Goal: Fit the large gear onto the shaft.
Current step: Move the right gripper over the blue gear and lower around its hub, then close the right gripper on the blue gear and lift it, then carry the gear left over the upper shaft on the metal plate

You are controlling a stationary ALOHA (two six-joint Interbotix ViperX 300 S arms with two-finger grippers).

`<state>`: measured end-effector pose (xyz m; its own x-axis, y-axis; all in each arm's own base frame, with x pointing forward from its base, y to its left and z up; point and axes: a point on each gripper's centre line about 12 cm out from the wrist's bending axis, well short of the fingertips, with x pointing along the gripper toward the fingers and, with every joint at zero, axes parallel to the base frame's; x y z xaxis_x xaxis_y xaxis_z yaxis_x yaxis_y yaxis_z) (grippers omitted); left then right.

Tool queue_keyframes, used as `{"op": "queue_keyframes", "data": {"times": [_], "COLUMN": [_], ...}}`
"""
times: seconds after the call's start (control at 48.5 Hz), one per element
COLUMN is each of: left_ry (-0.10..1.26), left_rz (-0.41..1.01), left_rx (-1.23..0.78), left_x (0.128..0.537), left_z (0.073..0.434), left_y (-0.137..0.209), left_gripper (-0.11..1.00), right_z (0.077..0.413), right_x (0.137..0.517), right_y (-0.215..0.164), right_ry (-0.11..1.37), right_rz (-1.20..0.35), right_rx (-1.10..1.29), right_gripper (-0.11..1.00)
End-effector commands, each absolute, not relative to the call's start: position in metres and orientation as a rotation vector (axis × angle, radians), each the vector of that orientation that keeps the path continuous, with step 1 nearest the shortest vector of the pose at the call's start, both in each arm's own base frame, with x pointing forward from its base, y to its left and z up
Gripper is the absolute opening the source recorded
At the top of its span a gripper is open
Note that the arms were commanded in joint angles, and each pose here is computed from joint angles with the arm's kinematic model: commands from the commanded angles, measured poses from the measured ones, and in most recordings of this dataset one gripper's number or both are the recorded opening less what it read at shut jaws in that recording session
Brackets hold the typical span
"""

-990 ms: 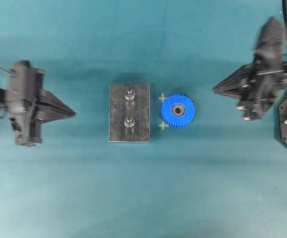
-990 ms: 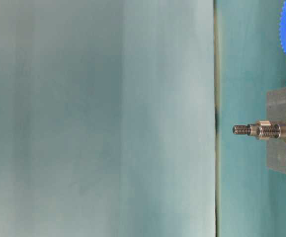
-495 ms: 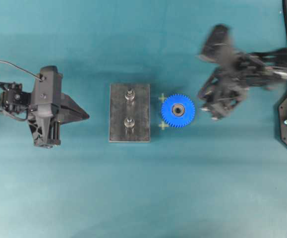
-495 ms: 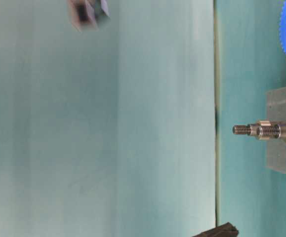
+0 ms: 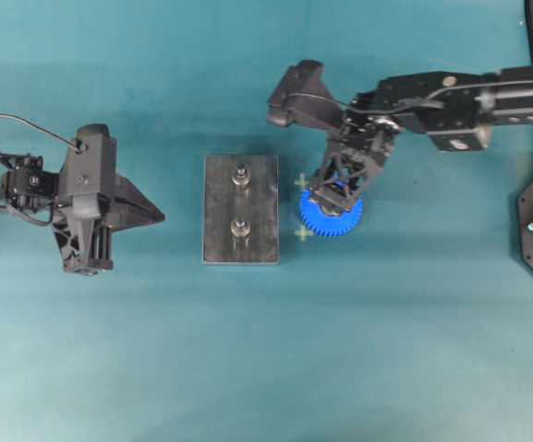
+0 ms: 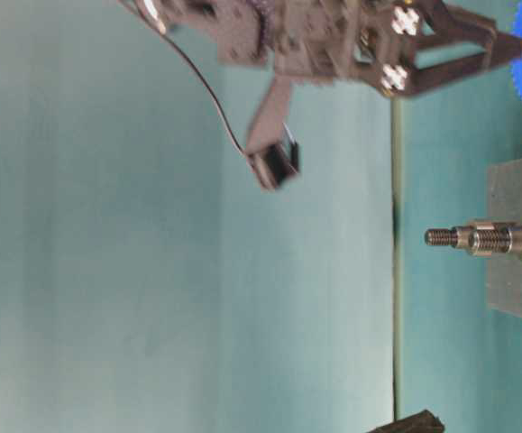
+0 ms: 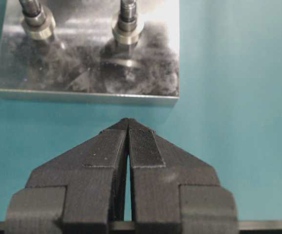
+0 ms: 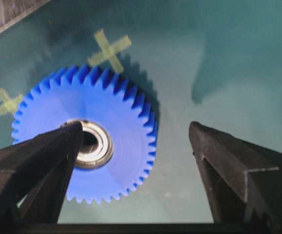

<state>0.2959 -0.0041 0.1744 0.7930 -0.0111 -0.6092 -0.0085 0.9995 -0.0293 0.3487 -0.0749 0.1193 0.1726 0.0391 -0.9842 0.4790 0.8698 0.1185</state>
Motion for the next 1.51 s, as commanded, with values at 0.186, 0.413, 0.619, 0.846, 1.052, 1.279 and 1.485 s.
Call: {"op": "queue_keyframes", "data": {"times": [0.186, 0.413, 0.619, 0.846, 1.052, 1.279, 1.485], "left_ry": [0.638, 0.638, 0.635, 0.634, 0.632, 0.632, 0.631], "left_rz": [-0.004, -0.004, -0.004, -0.004, -0.003, -0.003, -0.003], "left_rx": [-0.025, -0.025, -0.025, -0.025, -0.028, -0.027, -0.028], "left_x": [0.298, 0.298, 0.299, 0.299, 0.299, 0.299, 0.3], "left_z": [0.178, 0.178, 0.179, 0.18, 0.18, 0.18, 0.18], "left_y": [-0.004, -0.004, -0.004, -0.004, -0.004, -0.004, -0.004], "left_gripper": [0.0, 0.0, 0.0, 0.0, 0.0, 0.0, 0.0], "right_z": [0.125, 0.117, 0.113, 0.105, 0.102, 0.111, 0.129], "right_x": [0.35, 0.345, 0.34, 0.343, 0.345, 0.347, 0.355], "right_y": [-0.074, -0.068, -0.067, -0.067, -0.068, -0.066, -0.067], "right_ry": [1.37, 1.408, 1.428, 1.431, 1.446, 1.457, 1.437], "right_rz": [-0.314, -0.307, -0.311, -0.314, -0.314, -0.305, -0.302], "right_rx": [0.432, 0.428, 0.432, 0.434, 0.435, 0.431, 0.434], "right_gripper": [0.93, 0.93, 0.93, 0.93, 0.9, 0.48, 0.48]}}
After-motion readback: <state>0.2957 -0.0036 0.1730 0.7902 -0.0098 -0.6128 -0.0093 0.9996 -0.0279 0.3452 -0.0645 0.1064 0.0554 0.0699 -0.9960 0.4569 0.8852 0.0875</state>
